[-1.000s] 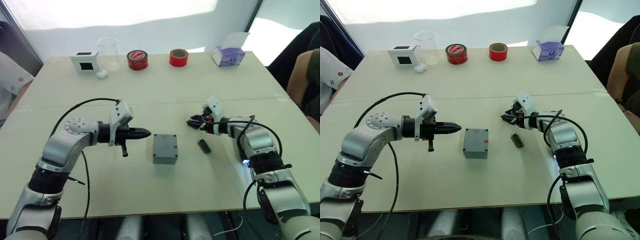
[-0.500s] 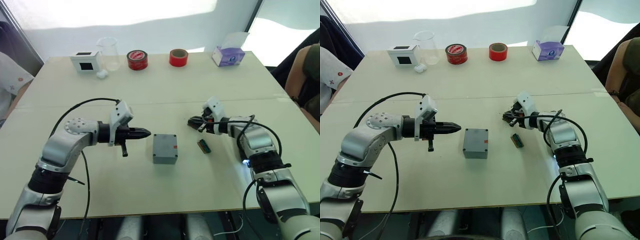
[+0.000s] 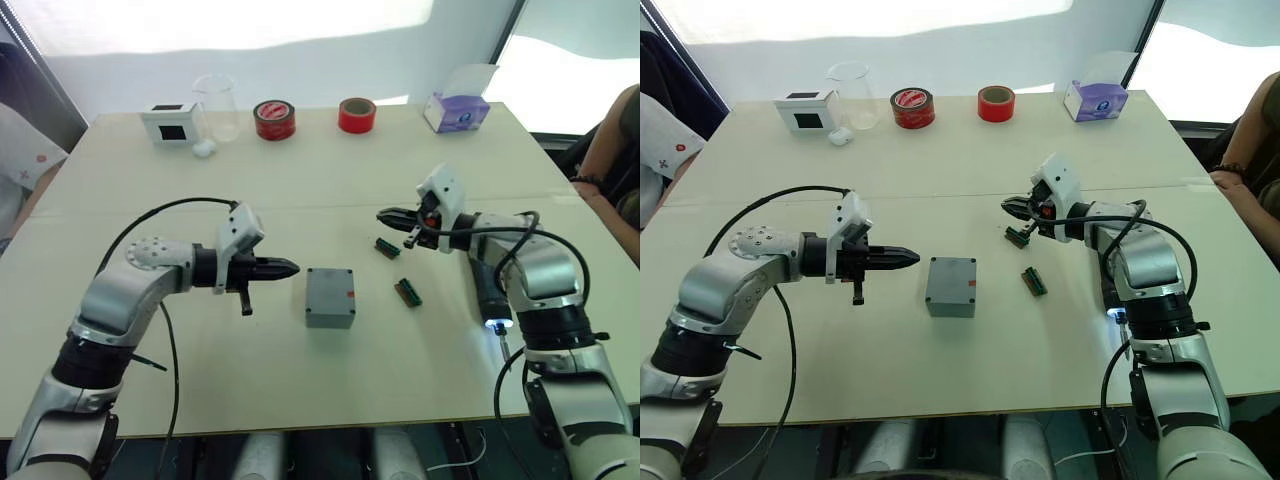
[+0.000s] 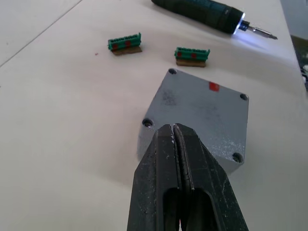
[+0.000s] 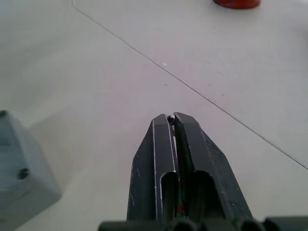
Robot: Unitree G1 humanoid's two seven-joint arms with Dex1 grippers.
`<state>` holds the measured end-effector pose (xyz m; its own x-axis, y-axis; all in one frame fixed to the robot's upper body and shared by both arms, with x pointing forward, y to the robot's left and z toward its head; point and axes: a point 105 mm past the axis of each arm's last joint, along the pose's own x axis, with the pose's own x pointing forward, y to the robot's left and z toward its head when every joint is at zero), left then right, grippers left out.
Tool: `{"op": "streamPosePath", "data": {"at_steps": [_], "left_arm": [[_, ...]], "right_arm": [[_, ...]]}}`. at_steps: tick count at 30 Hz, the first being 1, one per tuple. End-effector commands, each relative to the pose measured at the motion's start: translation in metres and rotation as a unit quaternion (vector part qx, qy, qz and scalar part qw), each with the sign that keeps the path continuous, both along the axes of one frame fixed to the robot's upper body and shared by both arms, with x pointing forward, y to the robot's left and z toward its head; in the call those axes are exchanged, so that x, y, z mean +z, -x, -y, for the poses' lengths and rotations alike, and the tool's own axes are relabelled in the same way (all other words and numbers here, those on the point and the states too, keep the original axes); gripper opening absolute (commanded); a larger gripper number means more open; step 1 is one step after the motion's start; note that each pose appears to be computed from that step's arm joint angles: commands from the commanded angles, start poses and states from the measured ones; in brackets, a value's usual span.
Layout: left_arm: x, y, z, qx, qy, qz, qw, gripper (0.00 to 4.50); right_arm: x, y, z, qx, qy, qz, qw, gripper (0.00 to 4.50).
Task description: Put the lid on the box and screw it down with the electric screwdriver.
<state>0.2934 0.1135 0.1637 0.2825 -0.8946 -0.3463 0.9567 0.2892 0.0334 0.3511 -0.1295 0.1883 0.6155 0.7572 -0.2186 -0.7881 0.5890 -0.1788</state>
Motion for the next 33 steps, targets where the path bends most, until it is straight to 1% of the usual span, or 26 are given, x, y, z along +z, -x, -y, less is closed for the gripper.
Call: {"op": "streamPosePath", "data": {"at_steps": [1, 5, 8, 11, 16, 23, 33], "left_arm": [[0.007, 0.008, -0.002, -0.015, 0.002, 0.007, 1.0, 0.0], [0.005, 0.008, -0.001, -0.017, 0.002, 0.005, 1.0, 0.0], [0.005, 0.006, 0.0, -0.019, 0.004, 0.005, 1.0, 0.0], [0.004, 0.006, 0.001, -0.02, 0.005, 0.005, 1.0, 0.0], [0.002, 0.003, 0.001, -0.021, 0.002, 0.008, 1.0, 0.0], [0.0, 0.003, 0.0, -0.017, 0.003, 0.01, 1.0, 0.0], [-0.002, 0.003, -0.001, -0.012, 0.004, 0.009, 1.0, 0.0]], "right_arm": [[0.01, 0.03, -0.019, 0.046, -0.009, 0.012, 0.999, 0.09], [0.001, 0.048, -0.03, 0.062, -0.005, -0.004, 0.998, 0.09], [-0.006, 0.055, -0.035, 0.065, -0.007, -0.015, 0.998, 0.09], [-0.008, 0.055, -0.036, 0.063, -0.009, -0.019, 0.998, 0.09], [-0.022, 0.052, -0.038, 0.051, 0.0, -0.03, 0.998, 0.09], [-0.028, 0.053, -0.039, 0.055, 0.007, -0.038, 0.998, 0.09], [-0.034, 0.047, -0.037, 0.047, 0.017, -0.041, 0.998, 0.09]]}}
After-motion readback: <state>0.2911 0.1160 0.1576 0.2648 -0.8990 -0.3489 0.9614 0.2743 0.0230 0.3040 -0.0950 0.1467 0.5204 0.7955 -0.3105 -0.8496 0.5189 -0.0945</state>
